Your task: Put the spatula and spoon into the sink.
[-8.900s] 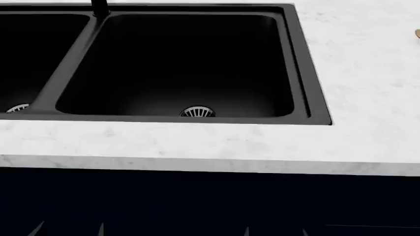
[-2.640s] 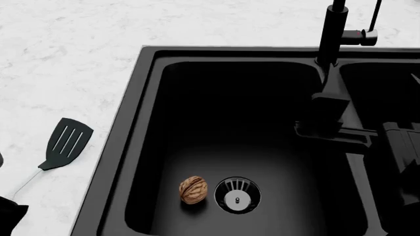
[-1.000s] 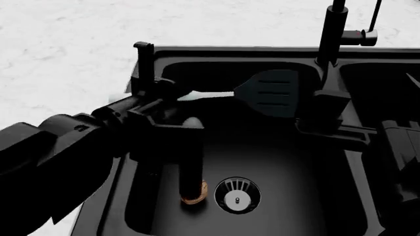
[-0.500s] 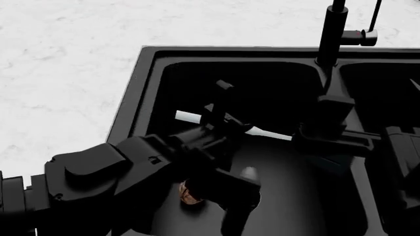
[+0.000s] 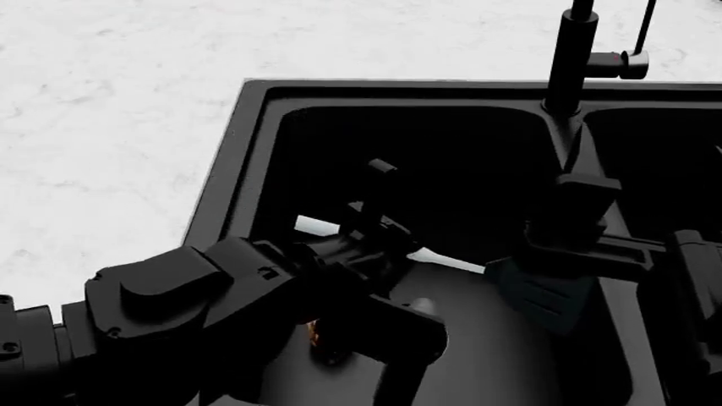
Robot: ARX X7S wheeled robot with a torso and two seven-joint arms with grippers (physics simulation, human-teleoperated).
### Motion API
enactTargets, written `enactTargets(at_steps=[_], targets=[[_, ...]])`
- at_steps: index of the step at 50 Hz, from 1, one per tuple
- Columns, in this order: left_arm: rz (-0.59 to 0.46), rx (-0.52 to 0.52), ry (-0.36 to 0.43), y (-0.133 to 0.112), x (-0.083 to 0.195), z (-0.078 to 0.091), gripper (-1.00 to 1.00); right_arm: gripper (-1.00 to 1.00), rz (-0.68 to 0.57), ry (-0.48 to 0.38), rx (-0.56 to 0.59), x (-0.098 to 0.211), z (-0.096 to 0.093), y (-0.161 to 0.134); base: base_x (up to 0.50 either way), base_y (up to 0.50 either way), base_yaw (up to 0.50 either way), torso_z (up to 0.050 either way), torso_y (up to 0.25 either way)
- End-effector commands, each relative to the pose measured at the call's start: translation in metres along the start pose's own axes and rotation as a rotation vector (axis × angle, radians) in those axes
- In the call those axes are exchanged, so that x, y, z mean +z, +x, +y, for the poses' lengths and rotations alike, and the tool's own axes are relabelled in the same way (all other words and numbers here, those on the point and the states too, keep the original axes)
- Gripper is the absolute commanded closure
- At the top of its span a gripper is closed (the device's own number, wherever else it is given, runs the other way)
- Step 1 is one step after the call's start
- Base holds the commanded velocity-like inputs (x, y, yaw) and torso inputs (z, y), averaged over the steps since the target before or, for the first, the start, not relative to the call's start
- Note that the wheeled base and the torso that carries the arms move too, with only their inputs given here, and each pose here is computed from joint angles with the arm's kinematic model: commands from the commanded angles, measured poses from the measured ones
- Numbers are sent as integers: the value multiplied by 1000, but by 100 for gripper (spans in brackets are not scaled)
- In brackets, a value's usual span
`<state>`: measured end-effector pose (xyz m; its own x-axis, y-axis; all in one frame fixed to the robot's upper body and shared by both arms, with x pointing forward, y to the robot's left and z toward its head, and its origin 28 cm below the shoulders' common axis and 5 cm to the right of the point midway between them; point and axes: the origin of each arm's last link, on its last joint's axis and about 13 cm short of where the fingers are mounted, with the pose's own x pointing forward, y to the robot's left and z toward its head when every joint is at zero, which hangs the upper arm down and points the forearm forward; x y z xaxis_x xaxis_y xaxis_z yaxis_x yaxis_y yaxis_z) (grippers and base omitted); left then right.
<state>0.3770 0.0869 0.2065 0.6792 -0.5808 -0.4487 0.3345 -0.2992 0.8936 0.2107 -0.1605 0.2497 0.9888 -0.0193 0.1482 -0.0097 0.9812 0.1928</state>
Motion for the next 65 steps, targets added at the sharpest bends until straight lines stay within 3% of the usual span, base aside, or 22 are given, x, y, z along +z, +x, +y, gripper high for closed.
enactTargets(at_steps=[1,2,3,12,21,30,33,36,37,38,42,44,45,46,48,50,51,53,56,57,61,65], targets=[[16,-58,-55,-1,4,4,100,-100,-15,12,3,-1,-1,-2,0,0,0,0,0],[35,-40,-57,-1,3,5,100,-100,-16,12,1,0,-1,-3,0,0,0,0,0],[16,-42,-38,-3,4,4,-100,-100,-16,12,1,0,-1,-3,0,0,0,0,0],[8,-64,-67,-9,4,7,-100,-100,-16,12,4,0,0,-3,0,0,0,0,0],[7,-57,-92,-33,-4,32,-100,-100,-19,15,5,0,0,-3,0,0,0,0,0],[68,101,-137,-115,-29,101,-100,-100,-25,17,8,1,-1,-3,0,0,0,0,0],[68,184,-237,-154,-34,124,-100,-100,-22,13,16,2,0,-2,0,0,0,0,0],[24,242,-397,-192,-40,131,-100,-100,-20,4,25,4,2,-2,0,0,0,0,0],[-27,252,-481,-201,-39,125,-100,-100,-21,7,25,4,2,-2,0,0,0,0,0],[-40,283,-505,-208,-42,117,-100,-100,-21,6,24,3,2,-3,0,0,0,0,0],[-177,520,-786,-225,-41,96,-100,-100,-22,4,29,5,4,-5,0,1,0,0,0],[-151,686,-928,-232,-43,84,-100,-100,-21,-2,31,6,5,-6,0,0,0,0,0],[-134,789,-1042,-232,-42,80,-100,-100,-22,-3,32,7,5,-7,0,0,0,0,0],[-130,791,-1134,-234,-37,72,-100,-100,-22,-2,32,6,5,-7,0,0,0,0,0],[-140,903,-1160,-239,-18,48,-100,-100,-18,-2,30,5,5,-8,0,0,0,0,0],[-70,1063,-1274,-238,-11,25,-100,-100,-23,-9,31,6,5,-10,0,0,0,0,0],[-79,1086,-1308,-237,-9,16,-100,-100,-24,-9,31,7,5,-10,0,0,0,0,0],[-104,1107,-1516,-232,-13,-4,-100,-100,-28,-17,37,7,7,-12,0,0,0,0,0],[-135,1193,-1517,-227,-16,-28,-100,-100,-29,-33,39,6,7,-13,0,0,0,0,0],[-89,1209,-1522,-226,-17,-34,-100,-100,-27,-36,38,5,7,-13,0,0,0,0,0],[-46,1195,-1575,-222,-14,-59,-100,-100,-13,-102,20,-2,6,-12,0,0,0,0,0],[-27,1175,-1555,-214,-14,-76,-100,-100,-9,-115,30,-8,6,-8,0,0,0,0,0]])
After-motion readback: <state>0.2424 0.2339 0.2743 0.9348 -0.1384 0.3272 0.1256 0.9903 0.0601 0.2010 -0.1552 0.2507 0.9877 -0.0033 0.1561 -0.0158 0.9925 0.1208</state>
